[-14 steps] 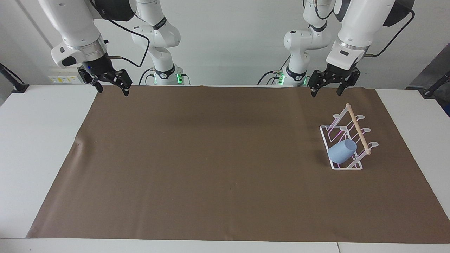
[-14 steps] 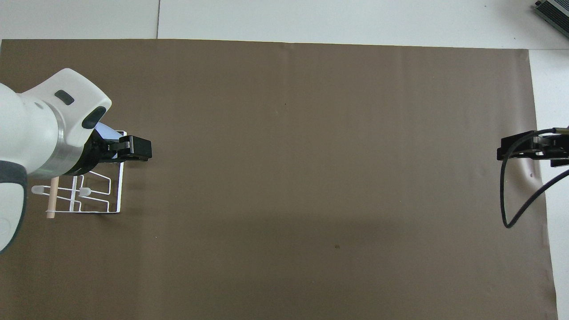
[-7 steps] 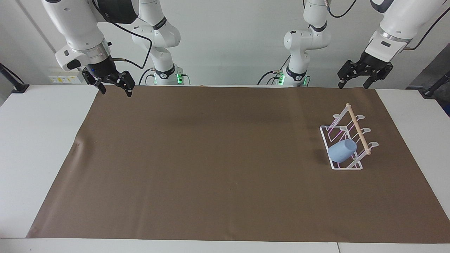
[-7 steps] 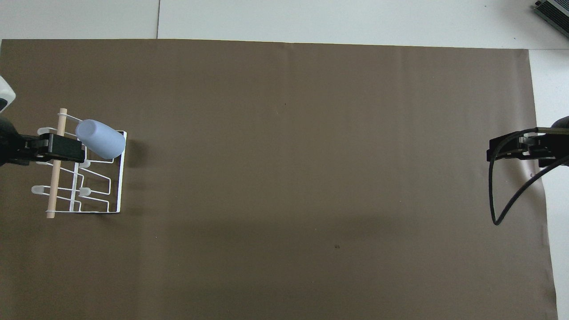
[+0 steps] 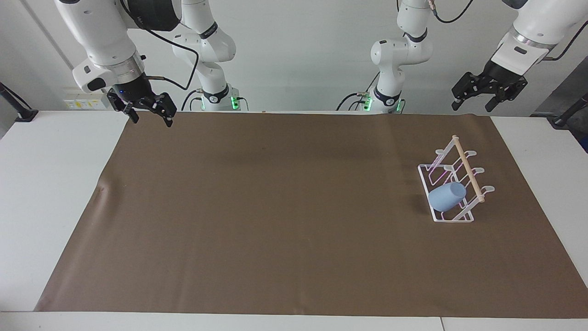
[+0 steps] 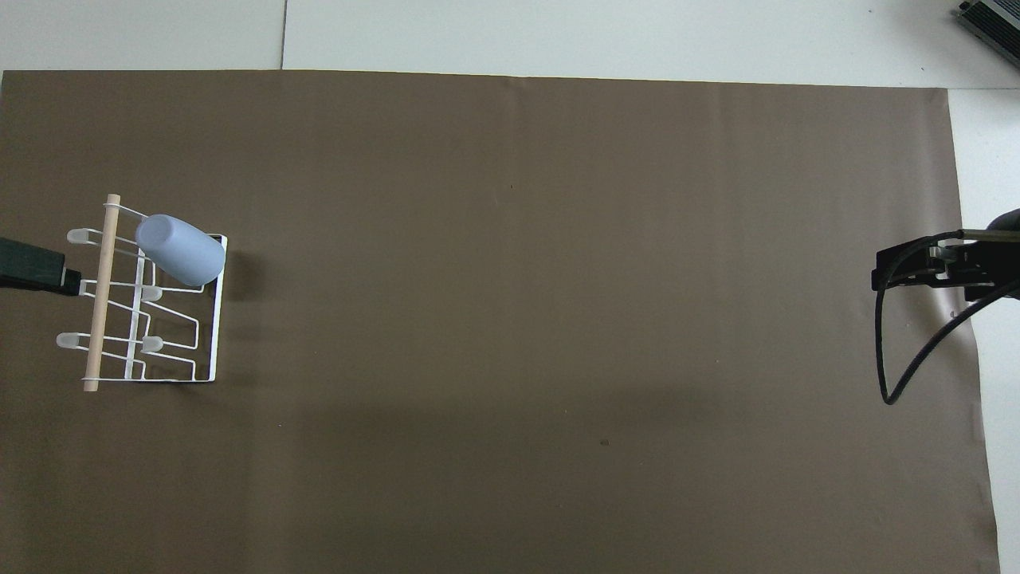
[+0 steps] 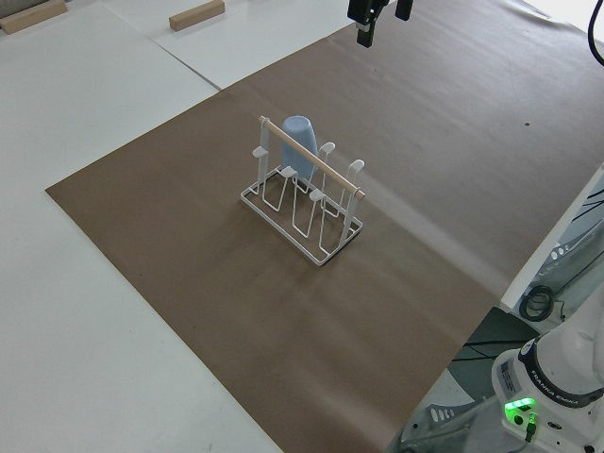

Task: Hang cup on cup holder

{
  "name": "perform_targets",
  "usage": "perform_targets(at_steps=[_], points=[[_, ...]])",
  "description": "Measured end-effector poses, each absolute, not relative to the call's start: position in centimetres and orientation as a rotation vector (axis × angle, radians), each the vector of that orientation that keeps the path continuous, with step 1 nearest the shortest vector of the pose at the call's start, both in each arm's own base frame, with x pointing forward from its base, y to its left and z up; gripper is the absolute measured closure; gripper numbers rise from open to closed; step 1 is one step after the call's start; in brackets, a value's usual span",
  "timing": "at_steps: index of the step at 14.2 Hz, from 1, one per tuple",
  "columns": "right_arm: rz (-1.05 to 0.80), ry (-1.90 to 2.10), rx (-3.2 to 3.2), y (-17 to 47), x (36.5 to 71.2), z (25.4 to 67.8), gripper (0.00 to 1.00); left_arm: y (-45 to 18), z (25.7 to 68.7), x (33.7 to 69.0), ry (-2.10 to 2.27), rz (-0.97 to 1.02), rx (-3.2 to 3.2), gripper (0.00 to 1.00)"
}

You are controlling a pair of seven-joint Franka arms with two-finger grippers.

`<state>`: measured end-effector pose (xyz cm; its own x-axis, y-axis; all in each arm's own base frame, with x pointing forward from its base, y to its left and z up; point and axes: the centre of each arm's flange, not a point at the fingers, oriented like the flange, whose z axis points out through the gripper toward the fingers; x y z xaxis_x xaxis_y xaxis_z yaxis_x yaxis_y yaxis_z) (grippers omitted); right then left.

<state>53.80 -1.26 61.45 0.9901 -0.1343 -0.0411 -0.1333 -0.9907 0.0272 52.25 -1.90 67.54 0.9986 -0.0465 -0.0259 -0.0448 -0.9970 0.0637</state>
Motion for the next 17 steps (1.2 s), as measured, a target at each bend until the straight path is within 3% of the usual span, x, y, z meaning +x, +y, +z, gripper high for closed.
perform_targets(at_steps=[17], points=[[-0.067,-0.209,3.109,-1.3,53.8,61.4,0.0,2.2,67.6,51.5,-0.219,-0.076,3.117,0.0]])
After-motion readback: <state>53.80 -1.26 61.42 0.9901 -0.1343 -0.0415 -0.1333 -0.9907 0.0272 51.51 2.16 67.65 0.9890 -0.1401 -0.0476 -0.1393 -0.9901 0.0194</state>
